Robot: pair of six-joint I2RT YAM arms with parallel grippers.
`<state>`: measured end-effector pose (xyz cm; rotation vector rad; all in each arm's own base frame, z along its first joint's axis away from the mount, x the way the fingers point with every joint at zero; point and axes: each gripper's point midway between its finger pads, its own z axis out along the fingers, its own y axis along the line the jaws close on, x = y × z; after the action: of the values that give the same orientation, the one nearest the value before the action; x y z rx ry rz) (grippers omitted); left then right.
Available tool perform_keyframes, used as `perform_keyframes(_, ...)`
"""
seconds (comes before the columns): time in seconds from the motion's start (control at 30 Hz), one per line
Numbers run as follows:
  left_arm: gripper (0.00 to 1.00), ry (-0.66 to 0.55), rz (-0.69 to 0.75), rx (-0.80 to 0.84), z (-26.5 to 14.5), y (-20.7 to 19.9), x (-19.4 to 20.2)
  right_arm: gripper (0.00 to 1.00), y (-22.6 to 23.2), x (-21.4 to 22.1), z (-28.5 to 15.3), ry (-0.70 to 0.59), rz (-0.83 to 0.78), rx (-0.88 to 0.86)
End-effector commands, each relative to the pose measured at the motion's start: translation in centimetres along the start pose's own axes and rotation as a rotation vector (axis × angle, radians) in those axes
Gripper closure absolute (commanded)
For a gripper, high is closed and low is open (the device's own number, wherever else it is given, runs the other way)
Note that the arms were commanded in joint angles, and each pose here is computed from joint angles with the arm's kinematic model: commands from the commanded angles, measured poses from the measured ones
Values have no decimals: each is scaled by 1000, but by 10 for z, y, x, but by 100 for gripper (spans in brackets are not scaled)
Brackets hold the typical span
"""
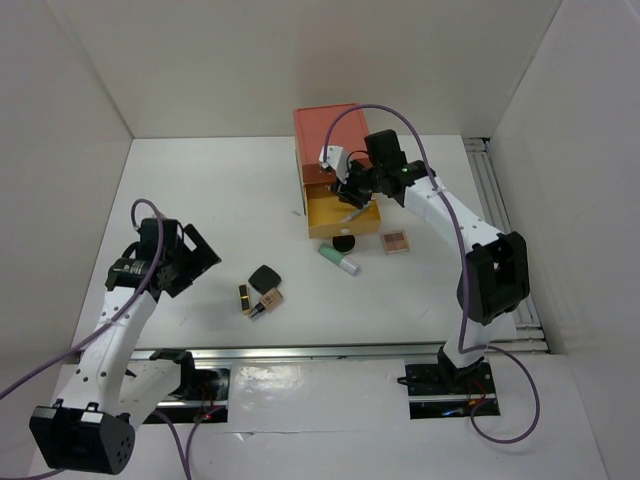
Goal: Organize the makeup
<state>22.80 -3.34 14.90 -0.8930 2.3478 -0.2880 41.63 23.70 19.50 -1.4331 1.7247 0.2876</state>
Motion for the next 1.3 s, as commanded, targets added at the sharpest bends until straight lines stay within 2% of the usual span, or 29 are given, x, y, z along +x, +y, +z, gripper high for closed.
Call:
perform_keyframes(0.0, 0, 29, 5, 48, 7, -7, 5, 45, -4, -8, 1, -25, -44, -15)
perform_keyframes(0.13, 1, 77, 31, 81, 20, -8, 18, 34, -7, -9, 2, -2, -11, 7)
perform_keyframes(0.2, 1, 85, 48, 91, 24, -9, 25, 34, -6, -9, 2, -2, 2, 7)
perform_keyframes(0.3, 2, 102, 78, 101, 29, -16, 34, 33, -15, -39, -10, -74, 5, 80)
perform_keyframes(0.37, 4, 108, 83, 86, 33, -17, 41, 24, -14, -58, -26, -118, 46, 145)
perform_keyframes(0.4, 4, 126, 120, 89, 36, -22, 49, 0, -24, -71, -35, -167, 49, 200)
perform_keyframes(0.5, 5, 133, 173, 54, 38, -27, 61, 0, -33, -96, -70, -279, 146, 333)
perform_keyframes(0.7, 11, 157, 195, -74, 48, -11, 74, 0, -51, -81, -141, -386, 491, 641)
perform_keyframes(0.77, 13, 160, 204, -68, 57, -13, 79, 0, -43, -65, -143, -389, 582, 647)
perform_keyframes(0.8, 13, 174, 220, -75, 62, -11, 85, 0, -41, -64, -156, -410, 598, 662)
perform_keyframes(1.0, 16, 182, 277, -76, 75, -20, 94, 0, -24, -35, -161, -385, 684, 683)
perform_keyframes(1.27, 32, 248, 259, -181, 85, 6, 115, 0, -29, -15, -183, -363, 738, 775)
